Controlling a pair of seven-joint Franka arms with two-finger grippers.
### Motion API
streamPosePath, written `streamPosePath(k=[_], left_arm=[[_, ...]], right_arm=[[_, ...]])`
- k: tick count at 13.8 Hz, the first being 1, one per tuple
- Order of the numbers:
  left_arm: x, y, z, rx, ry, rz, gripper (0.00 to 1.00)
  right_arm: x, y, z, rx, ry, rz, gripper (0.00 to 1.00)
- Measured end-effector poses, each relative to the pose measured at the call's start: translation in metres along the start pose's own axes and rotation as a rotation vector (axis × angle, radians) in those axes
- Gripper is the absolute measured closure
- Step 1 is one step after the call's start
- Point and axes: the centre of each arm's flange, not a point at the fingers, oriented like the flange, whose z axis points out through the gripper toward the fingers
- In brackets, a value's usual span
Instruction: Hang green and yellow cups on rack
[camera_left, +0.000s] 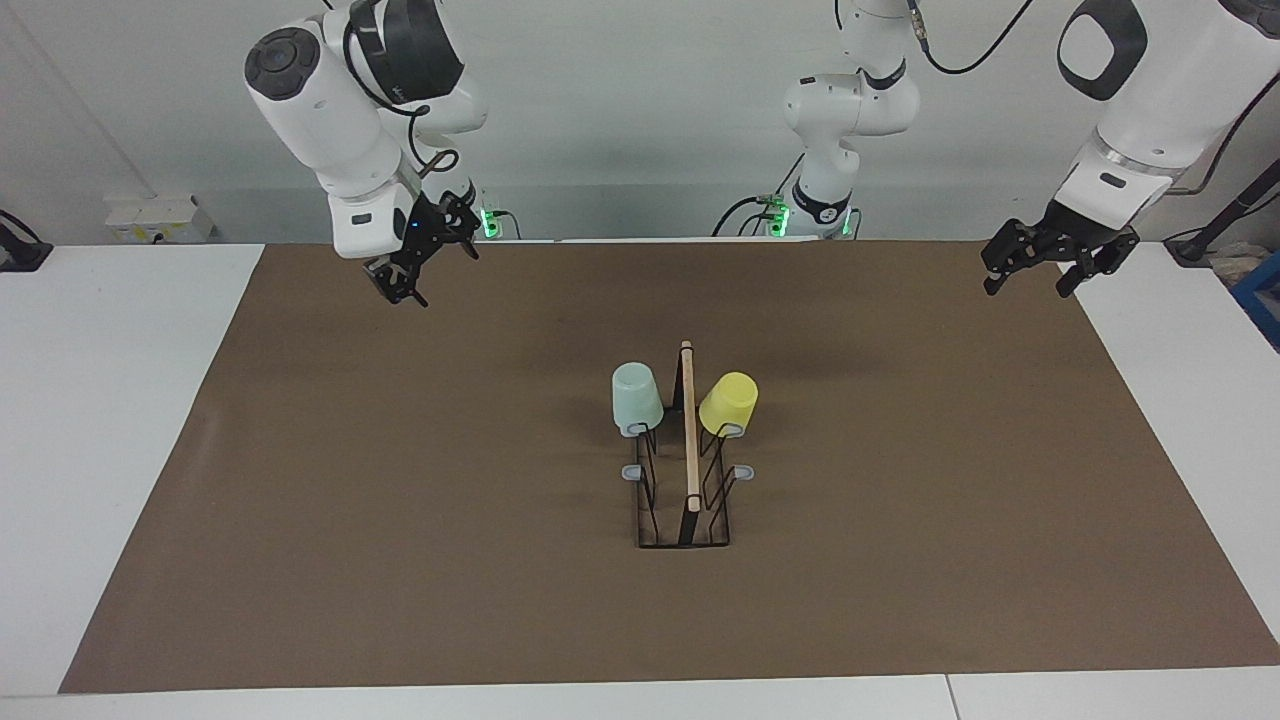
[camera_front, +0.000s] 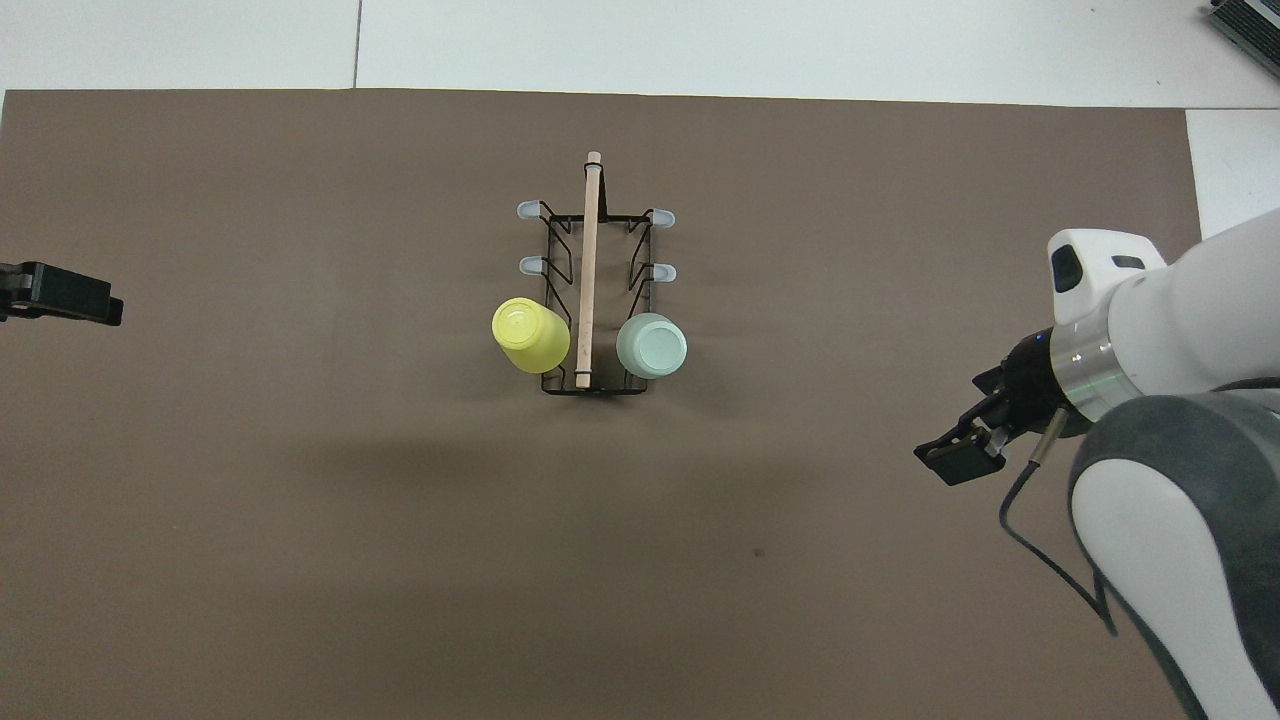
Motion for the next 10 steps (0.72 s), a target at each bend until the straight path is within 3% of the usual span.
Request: streamPosePath(k=[5, 10], left_arm=[[-0.001, -0.003, -0.001, 0.000, 0.001, -0.005, 0.00], [-0.006, -0.003, -0.006, -0.002, -0.004, -0.007, 0.00]], right_arm=[[0.016, -0.043, 0.004, -0.070, -0.035, 0.332, 0.00], [-0.009, 0.008, -0.008, -0.051, -0.011, 0.465, 0.00]])
